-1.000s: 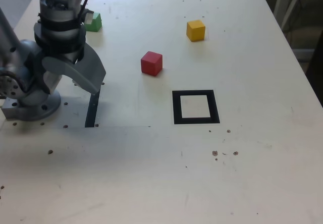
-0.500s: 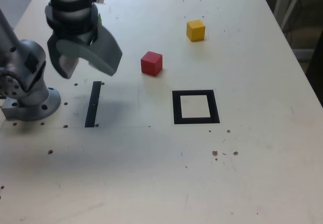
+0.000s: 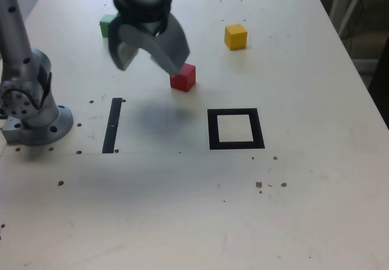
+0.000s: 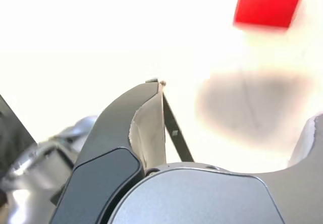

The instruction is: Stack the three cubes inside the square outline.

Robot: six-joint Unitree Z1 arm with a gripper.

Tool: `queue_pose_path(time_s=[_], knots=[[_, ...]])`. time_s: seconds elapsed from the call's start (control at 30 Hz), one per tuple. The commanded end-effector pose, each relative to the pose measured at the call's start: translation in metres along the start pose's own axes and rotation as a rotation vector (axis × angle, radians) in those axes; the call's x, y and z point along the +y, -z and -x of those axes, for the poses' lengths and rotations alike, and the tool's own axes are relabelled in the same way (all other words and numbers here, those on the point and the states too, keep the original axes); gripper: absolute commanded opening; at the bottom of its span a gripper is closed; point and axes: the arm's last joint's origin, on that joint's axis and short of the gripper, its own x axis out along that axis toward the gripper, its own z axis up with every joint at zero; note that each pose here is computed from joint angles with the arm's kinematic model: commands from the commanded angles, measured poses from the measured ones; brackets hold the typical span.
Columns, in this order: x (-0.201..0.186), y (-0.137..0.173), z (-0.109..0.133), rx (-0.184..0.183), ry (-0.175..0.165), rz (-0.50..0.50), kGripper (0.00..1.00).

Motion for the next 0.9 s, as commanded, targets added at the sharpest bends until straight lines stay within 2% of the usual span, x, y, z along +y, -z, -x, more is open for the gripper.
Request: queue_pose_path(time_s=[0.0,0.13,0.3,0.7,0.87], knots=[[0.007,-0.005,-0.002,0.010,-0.001,-0.003,0.96],[0.025,-0.008,-0.008,0.014,-0.004,-0.001,0.96],[0.045,-0.020,-0.032,0.040,0.021,0.007,0.96],[0.042,-0.026,-0.051,0.050,0.053,-0.007,0.92],[0.045,-0.033,-0.055,0.045,0.050,-0.030,0.89]])
